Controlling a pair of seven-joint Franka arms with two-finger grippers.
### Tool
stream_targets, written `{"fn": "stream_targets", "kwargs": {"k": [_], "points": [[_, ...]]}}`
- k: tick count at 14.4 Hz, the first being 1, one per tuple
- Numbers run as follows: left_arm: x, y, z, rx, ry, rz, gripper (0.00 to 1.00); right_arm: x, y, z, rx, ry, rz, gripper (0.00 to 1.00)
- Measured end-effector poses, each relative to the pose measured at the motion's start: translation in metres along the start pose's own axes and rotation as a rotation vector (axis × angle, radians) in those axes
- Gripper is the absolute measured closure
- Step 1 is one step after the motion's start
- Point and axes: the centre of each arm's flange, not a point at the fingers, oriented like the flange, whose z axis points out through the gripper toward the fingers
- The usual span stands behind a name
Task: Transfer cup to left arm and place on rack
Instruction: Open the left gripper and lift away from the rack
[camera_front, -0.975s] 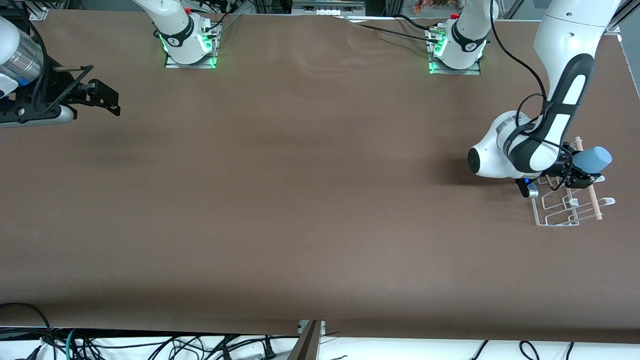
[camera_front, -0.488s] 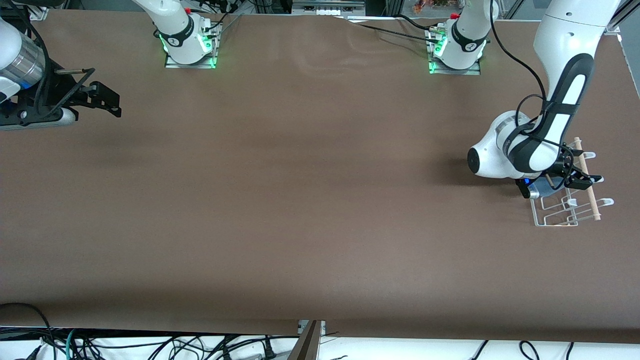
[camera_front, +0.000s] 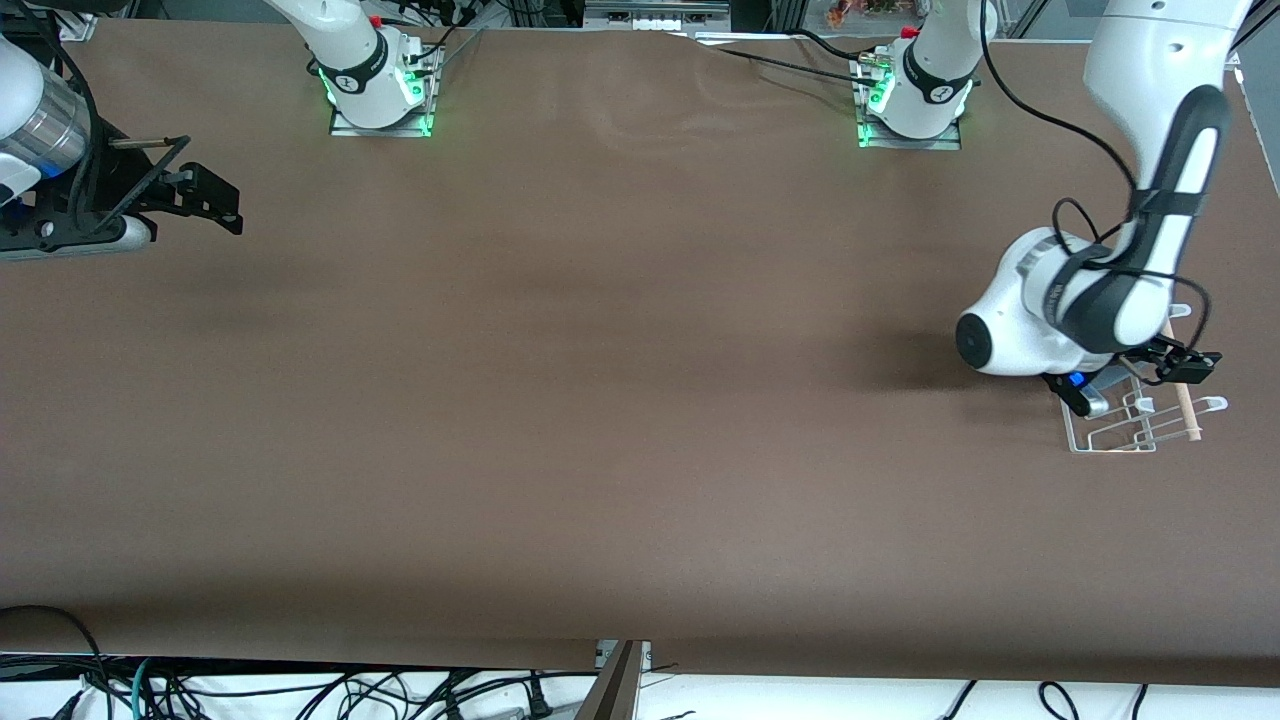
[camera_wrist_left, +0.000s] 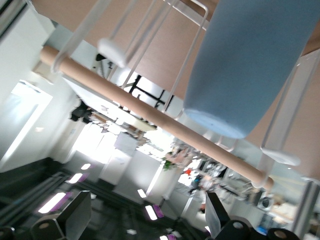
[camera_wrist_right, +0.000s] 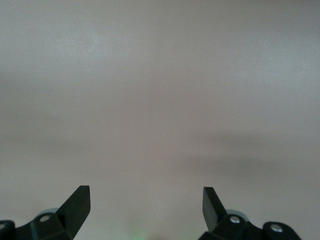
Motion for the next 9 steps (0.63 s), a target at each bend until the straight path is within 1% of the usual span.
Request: {"fn": "stream_targets", "kwargs": {"k": [2, 5, 7, 8, 9], "points": [[-0.014, -0.014, -0.011, -0.182, 0.038, -0.083, 0.00, 0.000, -0.001, 0.000, 0.000, 0.001, -0.002, 0.00], [-0.025, -0.021, -0.019, -0.413, 0.100, -0.185, 0.00, 0.000, -0.002, -0.001, 0.000, 0.003, -0.006, 0.00], [-0.038, -0.030, -0.024, -0.631, 0.176, -0.240, 0.00, 0.000, -0.003, -0.002, 0.000, 0.007, -0.008, 0.00], [-0.048, -0.038, -0.029, -0.717, 0.218, -0.265, 0.00, 0.001, -0.003, -0.004, -0.001, 0.011, -0.009, 0.00], [-0.058, -0.046, -0.038, -0.782, 0.261, -0.286, 0.00, 0.001, -0.004, -0.005, -0.001, 0.013, -0.009, 0.00]]}}
